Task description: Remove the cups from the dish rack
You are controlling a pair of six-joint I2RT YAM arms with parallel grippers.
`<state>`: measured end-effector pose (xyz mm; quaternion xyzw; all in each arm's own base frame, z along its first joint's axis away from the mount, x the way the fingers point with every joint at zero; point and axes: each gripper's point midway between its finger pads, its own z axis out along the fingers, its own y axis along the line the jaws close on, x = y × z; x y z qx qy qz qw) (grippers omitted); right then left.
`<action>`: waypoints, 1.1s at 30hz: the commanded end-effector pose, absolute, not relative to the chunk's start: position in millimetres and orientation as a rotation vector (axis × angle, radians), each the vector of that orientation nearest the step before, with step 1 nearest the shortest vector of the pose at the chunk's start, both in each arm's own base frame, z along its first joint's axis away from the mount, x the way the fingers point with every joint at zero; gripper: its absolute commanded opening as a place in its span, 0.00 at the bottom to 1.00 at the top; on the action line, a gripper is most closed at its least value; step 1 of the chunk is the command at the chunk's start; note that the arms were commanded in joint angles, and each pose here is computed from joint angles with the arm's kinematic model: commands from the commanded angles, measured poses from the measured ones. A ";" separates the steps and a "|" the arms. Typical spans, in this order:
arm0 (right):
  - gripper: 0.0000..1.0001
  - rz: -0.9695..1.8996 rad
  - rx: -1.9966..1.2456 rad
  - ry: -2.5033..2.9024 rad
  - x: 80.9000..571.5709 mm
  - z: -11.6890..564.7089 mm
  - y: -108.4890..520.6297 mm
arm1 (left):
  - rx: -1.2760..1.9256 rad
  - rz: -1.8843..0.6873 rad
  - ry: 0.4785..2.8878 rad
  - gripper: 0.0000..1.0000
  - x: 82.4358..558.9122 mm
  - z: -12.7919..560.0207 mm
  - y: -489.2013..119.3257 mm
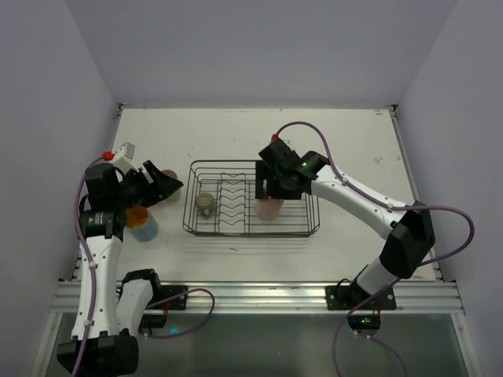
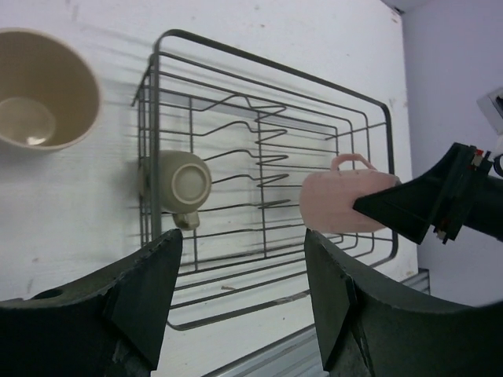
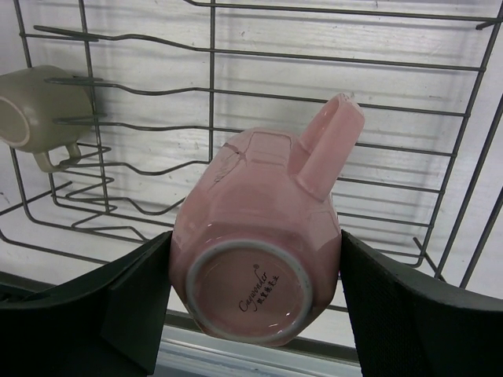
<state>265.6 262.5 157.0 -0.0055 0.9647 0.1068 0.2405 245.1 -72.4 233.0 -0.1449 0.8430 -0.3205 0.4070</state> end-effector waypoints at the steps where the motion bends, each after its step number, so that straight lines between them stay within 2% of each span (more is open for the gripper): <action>1: 0.00 0.464 -0.062 2.475 273.2 216.2 274.4 | -0.233 -1.078 2.071 0.68 237.4 245.3 -105.2; 9: 0.00 0.561 -0.088 2.405 272.3 253.4 280.8 | -0.133 -1.443 1.945 0.66 226.0 249.3 -146.0; 16: 0.00 0.640 -0.089 2.351 273.6 284.6 284.4 | -0.062 -1.700 1.798 0.63 208.6 279.8 -190.6; 33: 0.00 0.871 -0.131 2.208 262.7 360.4 283.4 | -0.006 -1.881 1.590 0.63 198.2 283.0 -211.2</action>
